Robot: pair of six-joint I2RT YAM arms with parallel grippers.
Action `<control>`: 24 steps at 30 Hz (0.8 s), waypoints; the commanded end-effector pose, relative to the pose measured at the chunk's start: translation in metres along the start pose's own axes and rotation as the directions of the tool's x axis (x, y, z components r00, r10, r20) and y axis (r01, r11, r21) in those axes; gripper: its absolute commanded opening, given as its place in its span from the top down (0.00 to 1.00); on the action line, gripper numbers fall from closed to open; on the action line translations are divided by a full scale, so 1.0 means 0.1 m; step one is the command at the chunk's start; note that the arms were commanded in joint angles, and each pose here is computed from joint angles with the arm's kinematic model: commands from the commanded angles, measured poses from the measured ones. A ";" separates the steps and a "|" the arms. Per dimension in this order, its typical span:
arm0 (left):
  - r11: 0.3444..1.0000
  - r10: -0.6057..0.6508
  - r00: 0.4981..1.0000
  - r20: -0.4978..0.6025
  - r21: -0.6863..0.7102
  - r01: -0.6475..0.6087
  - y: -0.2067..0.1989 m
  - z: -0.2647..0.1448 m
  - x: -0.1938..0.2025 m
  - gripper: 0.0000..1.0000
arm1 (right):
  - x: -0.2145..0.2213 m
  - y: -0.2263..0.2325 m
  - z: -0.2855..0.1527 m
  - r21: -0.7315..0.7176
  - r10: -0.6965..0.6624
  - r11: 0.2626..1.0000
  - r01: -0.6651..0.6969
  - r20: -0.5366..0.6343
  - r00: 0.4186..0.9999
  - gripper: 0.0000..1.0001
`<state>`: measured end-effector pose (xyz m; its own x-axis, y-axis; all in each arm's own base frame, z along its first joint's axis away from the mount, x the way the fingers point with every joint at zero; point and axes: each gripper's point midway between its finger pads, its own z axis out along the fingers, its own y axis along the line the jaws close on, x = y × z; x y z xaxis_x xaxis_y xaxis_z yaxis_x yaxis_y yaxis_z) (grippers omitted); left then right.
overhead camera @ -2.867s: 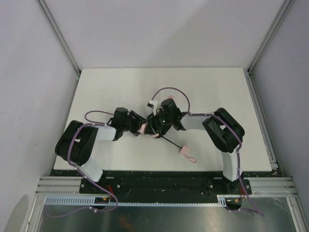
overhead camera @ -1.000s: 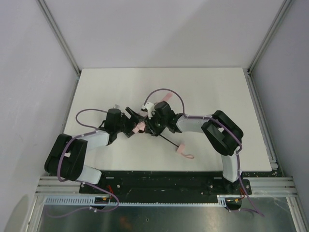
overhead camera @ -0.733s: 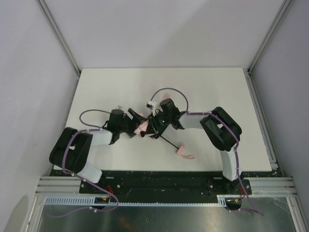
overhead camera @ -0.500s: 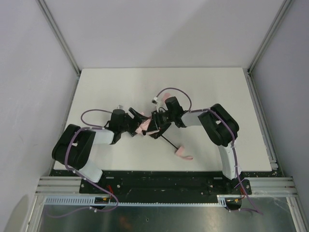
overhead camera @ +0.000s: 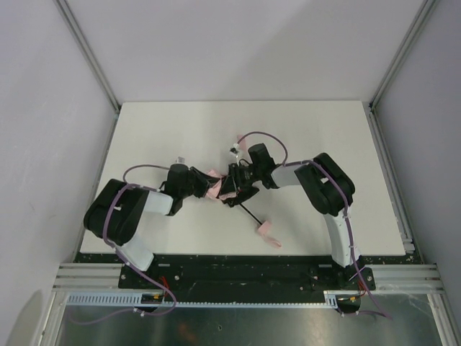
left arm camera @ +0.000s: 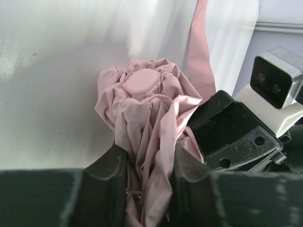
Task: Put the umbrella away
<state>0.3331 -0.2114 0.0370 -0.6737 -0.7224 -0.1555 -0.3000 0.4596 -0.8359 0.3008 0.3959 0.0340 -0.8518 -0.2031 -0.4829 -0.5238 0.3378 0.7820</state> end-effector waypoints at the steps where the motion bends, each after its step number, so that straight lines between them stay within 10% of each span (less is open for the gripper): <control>1: 0.969 0.048 0.996 -0.073 -0.237 -0.064 0.80 -0.03 0.29 0.83 | 0.22 0.24 0.09 -0.069 -0.035 0.997 0.028 -0.094 0.995 1.00; 11: 0.990 0.075 0.995 -0.065 -0.114 -0.082 0.48 -0.15 0.29 0.11 | 0.08 0.49 0.00 -0.100 -0.080 0.992 0.073 -0.064 0.995 1.00; 19: 0.990 0.036 0.996 -0.083 -0.133 -0.047 0.58 -0.07 0.33 0.08 | -0.04 0.77 -0.03 -0.158 -0.129 0.980 0.123 -0.026 0.991 1.00; 24: 0.994 0.042 0.997 -0.059 -0.095 -0.047 0.51 -0.01 0.29 0.25 | -0.04 0.99 -0.04 -0.222 -0.178 0.960 0.168 -0.023 0.984 1.00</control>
<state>0.3255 -0.2166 0.0423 -0.6883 -0.7002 -0.1894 -0.2160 0.4471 -0.8680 0.2907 0.4013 0.0502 -0.8267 -0.2313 -0.5129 -0.5625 0.3225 0.7613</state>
